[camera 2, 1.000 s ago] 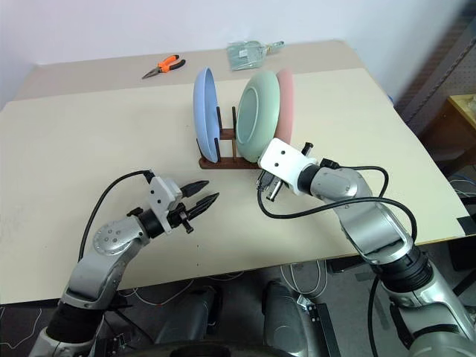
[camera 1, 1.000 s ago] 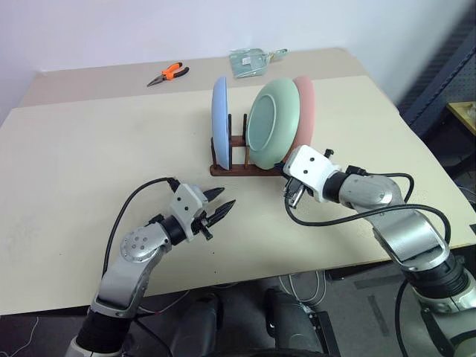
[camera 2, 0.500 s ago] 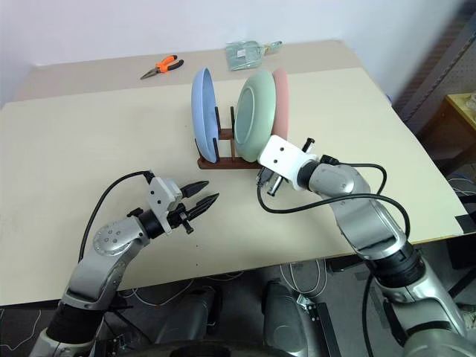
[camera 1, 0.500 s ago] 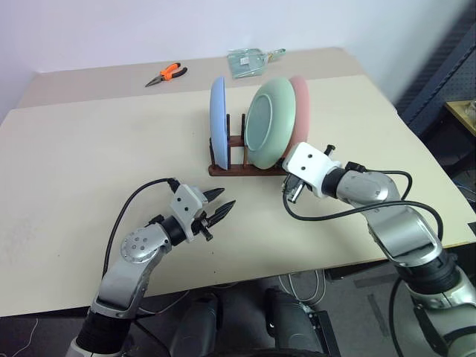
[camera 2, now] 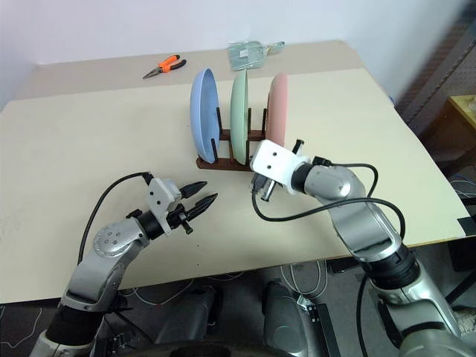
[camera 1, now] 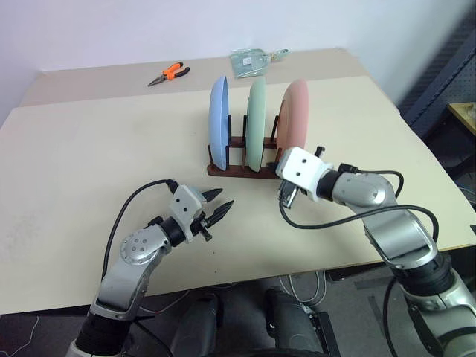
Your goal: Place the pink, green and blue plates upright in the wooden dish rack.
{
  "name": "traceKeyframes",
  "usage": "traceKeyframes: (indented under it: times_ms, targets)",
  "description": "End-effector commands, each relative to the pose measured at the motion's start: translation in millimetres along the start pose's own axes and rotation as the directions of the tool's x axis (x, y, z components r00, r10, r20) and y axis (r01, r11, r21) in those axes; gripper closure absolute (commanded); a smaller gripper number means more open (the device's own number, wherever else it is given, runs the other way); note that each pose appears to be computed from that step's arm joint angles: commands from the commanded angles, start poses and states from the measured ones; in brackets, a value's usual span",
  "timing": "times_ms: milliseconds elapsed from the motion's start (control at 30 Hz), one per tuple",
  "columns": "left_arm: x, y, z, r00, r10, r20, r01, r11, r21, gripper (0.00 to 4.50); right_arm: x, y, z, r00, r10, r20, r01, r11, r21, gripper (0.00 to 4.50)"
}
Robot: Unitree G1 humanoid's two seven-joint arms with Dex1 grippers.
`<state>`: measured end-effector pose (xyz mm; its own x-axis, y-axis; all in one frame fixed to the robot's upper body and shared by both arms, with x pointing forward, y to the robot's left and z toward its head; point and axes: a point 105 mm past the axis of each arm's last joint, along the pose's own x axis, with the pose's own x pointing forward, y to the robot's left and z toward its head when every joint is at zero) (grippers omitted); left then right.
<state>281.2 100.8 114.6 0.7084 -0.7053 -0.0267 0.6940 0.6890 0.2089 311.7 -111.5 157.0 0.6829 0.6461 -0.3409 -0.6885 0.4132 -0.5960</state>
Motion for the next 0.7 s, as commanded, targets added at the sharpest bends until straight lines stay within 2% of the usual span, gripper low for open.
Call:
traceKeyframes:
  times_ms: [33, 167, 233, 333, 567, 700]
  targets:
    - [-20.6, 29.5, -5.6, 0.991, 0.129, -0.031, -0.128, 0.991, 0.034, 2.61, -18.7, -7.5, -5.6, 0.999, -0.027, 0.032, 0.026, 0.999, 0.028, 4.48]
    - [-55.4, 62.8, -26.5, 0.956, 0.272, -0.113, -0.268, 0.962, 0.054, 2.61, -29.7, -14.6, -37.6, 0.996, -0.091, -0.007, 0.091, 0.986, 0.138, 4.48]
    - [-63.0, 67.3, -31.9, 0.947, 0.292, -0.132, -0.285, 0.956, 0.067, 2.61, -32.8, -16.8, -44.6, 0.995, -0.099, -0.006, 0.099, 0.984, 0.145, 4.48]
    - [-82.8, 76.2, -40.6, 0.927, 0.338, -0.165, -0.328, 0.941, 0.084, 2.61, -34.6, -23.1, -55.8, 0.989, -0.147, 0.024, 0.137, 0.960, 0.243, 4.48]
    - [-86.5, 75.6, -41.3, 0.915, 0.373, -0.153, -0.368, 0.928, 0.059, 2.61, -30.2, -32.2, -80.9, 0.977, -0.210, 0.020, 0.193, 0.928, 0.318, 4.48]
    - [-85.0, 73.8, -43.5, 0.915, 0.376, -0.148, -0.372, 0.927, 0.051, 2.61, -26.8, -39.7, -84.8, 0.965, -0.261, 0.030, 0.235, 0.910, 0.342, 4.48]
